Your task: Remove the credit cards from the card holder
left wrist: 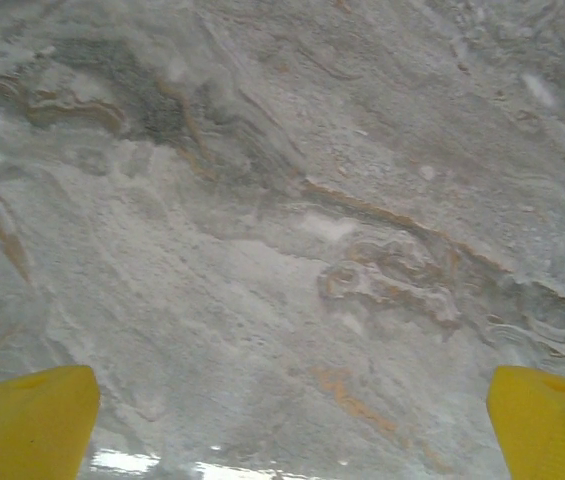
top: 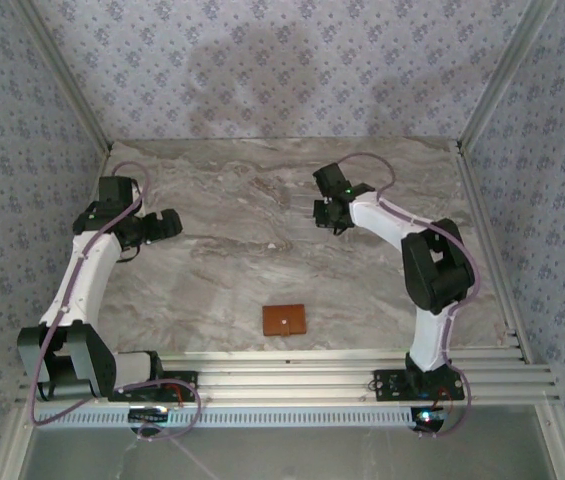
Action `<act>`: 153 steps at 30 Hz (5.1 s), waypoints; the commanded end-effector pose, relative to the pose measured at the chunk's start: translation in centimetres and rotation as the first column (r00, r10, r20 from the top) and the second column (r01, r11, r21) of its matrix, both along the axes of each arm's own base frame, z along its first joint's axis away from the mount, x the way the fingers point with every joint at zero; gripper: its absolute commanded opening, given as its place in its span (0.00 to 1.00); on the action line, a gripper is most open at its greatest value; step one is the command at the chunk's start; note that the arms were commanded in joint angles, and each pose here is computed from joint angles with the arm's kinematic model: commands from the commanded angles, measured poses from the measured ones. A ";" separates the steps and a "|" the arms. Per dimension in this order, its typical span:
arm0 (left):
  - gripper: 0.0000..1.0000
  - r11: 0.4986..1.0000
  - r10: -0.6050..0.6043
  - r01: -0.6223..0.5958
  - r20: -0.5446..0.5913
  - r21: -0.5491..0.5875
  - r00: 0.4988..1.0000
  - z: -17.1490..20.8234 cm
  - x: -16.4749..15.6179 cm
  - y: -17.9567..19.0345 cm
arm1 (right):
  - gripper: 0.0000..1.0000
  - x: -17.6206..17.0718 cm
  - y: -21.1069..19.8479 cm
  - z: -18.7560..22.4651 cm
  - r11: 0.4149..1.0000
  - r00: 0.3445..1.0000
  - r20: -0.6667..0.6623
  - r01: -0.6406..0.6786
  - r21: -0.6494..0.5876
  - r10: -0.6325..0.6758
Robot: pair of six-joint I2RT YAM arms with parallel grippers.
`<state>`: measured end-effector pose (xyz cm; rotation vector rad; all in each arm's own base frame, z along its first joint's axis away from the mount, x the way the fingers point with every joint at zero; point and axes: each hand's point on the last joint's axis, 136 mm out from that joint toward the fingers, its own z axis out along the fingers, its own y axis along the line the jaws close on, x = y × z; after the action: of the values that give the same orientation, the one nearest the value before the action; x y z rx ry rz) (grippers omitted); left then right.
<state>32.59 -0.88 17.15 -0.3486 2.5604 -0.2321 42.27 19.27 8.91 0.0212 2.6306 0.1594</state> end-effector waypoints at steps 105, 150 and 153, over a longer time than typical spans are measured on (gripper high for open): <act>0.34 0.711 -0.674 0.471 -0.317 -0.522 0.667 -12.8 -10.1 -31.5 | 0.52 -17.2 4.1 -5.1 0.879 0.909 -0.410 0.141 0.456 0.067; 0.00 0.695 -0.392 0.040 -0.332 -0.718 0.858 -14.8 -6.8 -32.2 | 0.38 -18.4 5.8 -2.2 0.970 0.872 -0.424 -0.222 0.101 0.244; 0.00 0.699 -0.390 0.028 -0.348 -0.714 0.852 -15.4 -7.1 -32.0 | 0.37 -18.1 5.7 -2.5 0.973 0.874 -0.429 -0.221 0.069 0.229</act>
<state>25.65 -33.61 3.65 -0.3355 2.8519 -1.4508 23.84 25.22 6.20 -0.2880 3.0733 0.3678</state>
